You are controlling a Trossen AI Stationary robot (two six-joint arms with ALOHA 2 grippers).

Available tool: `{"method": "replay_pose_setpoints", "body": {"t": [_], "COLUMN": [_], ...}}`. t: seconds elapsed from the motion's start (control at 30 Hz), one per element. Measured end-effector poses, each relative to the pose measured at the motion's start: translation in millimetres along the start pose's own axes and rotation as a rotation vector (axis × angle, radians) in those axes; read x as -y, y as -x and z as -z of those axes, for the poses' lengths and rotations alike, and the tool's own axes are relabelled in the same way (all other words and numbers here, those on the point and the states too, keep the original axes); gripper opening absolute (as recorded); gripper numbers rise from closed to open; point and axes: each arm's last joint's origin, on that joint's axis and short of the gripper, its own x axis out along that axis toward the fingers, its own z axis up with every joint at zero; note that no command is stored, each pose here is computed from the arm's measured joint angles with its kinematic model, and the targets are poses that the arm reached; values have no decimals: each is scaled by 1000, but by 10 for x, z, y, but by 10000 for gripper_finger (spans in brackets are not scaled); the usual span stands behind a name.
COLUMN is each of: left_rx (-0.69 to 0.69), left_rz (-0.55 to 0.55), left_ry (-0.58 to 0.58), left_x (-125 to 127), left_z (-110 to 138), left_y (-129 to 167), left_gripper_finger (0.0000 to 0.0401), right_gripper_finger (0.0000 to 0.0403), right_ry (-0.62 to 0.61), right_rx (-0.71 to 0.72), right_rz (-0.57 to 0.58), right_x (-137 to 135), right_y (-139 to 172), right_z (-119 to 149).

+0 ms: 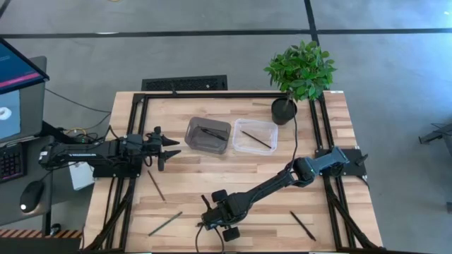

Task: Sort pens & pencils
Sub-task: Put the left black pen into the black bin

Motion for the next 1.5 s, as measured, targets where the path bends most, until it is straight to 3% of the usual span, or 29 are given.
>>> {"method": "replay_pose_setpoints", "body": {"t": [0.47,0.7,1.03,1.5], "left_rx": [0,0,0,0], "left_rz": [0,0,0,0], "left_ry": [0,0,0,0], "left_x": [0,0,0,0], "left_z": [1,1,1,0], "left_y": [0,0,0,0], "left_gripper_finger": [174,174,174,174], "right_gripper_finger": [122,115,75,72], "right_ry": [1,1,1,1], "right_rx": [-1,-1,-3,0], "right_rz": [-6,-6,-1,-2], "right_x": [-6,-3,0,-1], "right_y": [-1,-1,-1,18], "right_z": [1,1,3,1]}}
